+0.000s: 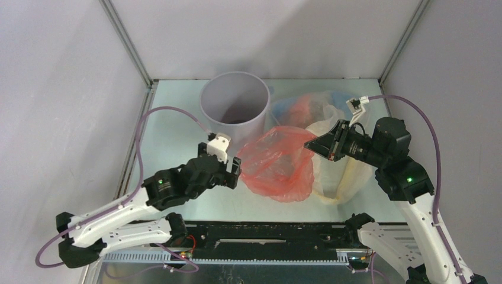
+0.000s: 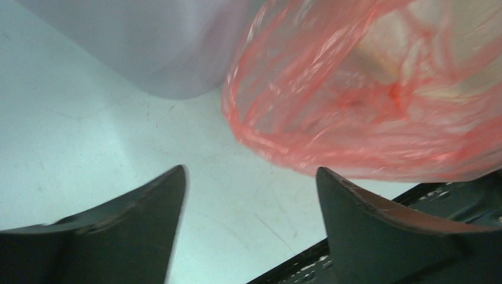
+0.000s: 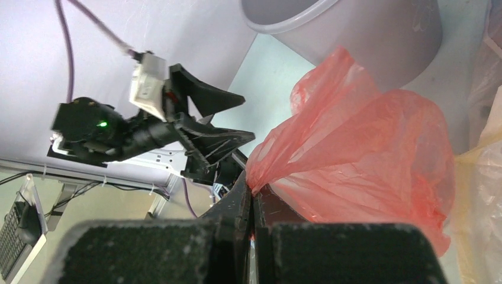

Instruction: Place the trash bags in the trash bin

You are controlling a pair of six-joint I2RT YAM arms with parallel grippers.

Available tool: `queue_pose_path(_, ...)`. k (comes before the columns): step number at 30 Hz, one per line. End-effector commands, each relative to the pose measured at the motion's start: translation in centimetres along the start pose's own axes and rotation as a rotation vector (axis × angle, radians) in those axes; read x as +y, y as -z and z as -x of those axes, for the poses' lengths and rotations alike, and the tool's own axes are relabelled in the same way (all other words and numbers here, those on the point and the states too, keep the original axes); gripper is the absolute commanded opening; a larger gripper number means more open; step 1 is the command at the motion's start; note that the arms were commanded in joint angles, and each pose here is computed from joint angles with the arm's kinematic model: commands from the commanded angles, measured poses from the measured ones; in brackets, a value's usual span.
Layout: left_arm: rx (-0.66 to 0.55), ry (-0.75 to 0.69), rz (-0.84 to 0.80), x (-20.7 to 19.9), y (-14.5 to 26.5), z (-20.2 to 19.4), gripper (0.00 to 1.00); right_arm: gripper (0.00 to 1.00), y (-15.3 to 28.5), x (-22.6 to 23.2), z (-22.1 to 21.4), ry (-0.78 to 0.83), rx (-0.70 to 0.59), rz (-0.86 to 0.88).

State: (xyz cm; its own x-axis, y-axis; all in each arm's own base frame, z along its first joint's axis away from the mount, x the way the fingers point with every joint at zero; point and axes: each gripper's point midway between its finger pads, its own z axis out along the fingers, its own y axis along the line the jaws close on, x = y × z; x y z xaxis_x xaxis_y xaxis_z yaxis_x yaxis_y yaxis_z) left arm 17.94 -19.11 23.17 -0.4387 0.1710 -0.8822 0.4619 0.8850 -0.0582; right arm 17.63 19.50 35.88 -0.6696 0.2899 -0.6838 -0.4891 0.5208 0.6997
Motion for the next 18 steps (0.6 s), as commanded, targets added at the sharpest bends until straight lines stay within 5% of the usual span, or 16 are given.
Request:
queue_pose_path(1, -0.04, 0.098, -0.07, -0.7, -1.4, 0.8, 0.8, 0.0, 0.2, 0.6, 0.4, 0.045, -0.017, 0.031)
queue_pose_path(18, 0.012, 0.251, -0.084, 0.6, -7.5, -0.1, 0.61, 0.0, 0.3, 0.6, 0.1, 0.053, -0.002, 0.035)
